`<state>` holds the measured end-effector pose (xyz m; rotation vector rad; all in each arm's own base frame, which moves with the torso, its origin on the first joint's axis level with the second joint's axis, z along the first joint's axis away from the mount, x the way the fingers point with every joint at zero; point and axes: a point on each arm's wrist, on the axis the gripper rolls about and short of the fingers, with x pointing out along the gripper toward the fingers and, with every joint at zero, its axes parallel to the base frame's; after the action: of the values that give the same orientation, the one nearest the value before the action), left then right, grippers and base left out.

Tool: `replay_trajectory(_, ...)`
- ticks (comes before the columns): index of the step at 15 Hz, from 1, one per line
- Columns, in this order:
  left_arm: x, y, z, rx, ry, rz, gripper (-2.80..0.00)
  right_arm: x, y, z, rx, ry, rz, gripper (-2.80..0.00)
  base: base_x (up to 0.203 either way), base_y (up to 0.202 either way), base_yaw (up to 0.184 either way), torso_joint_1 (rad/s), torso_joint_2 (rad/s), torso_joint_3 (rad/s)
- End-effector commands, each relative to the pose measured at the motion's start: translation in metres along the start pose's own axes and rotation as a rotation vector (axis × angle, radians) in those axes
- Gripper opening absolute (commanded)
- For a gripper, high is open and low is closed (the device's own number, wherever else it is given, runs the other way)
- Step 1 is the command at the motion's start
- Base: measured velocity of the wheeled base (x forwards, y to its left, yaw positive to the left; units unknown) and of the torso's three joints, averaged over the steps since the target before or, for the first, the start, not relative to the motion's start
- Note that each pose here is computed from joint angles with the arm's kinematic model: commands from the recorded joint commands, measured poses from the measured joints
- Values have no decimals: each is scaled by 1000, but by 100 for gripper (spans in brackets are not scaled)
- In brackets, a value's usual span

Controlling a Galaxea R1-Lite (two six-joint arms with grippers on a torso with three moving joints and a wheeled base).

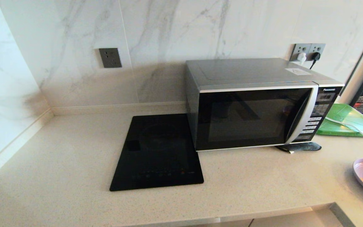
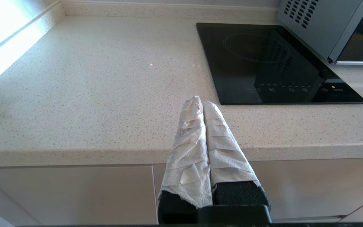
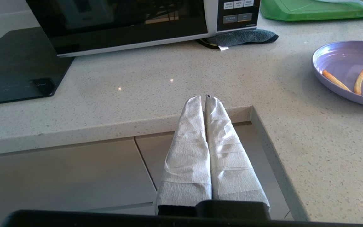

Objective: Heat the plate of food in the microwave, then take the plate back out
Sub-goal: Open the microwave oven

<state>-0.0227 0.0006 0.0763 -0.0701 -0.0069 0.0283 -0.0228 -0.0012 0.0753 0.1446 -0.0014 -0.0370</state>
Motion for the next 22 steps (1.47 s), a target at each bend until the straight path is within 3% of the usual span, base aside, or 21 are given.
replay_trajectory(1, 0, 0, 0, -1, 0, 1, -280, 0, 0, 0, -1, 2, 0, -280, 0, 0, 0, 0, 0, 0)
replay_trajectory(7, 0, 0, 0, -1, 0, 2, -280, 0, 0, 1, 2, -7, -8, -280, 0, 0, 0, 0, 0, 0)
replay_trajectory(11, 0, 0, 0, -1, 0, 1, -280, -14, 7, 56, 12, -141, -12, -280, 0, 0, 0, 0, 0, 0)
replay_trajectory(14, 0, 0, 0, -1, 0, 1, -280, -12, 11, 89, 15, -151, -31, -280, 0, 0, 0, 0, 0, 0)
replay_trajectory(18, 0, 0, 0, -2, 0, 1, -280, 11, 12, 109, -17, -67, -177, -280, 0, 0, 0, 0, 0, 0)
replay_trajectory(22, 0, 0, 0, -1, 0, 1, -280, 55, 16, 142, -137, 19, -341, -280, 0, 0, 0, 0, 0, 0)
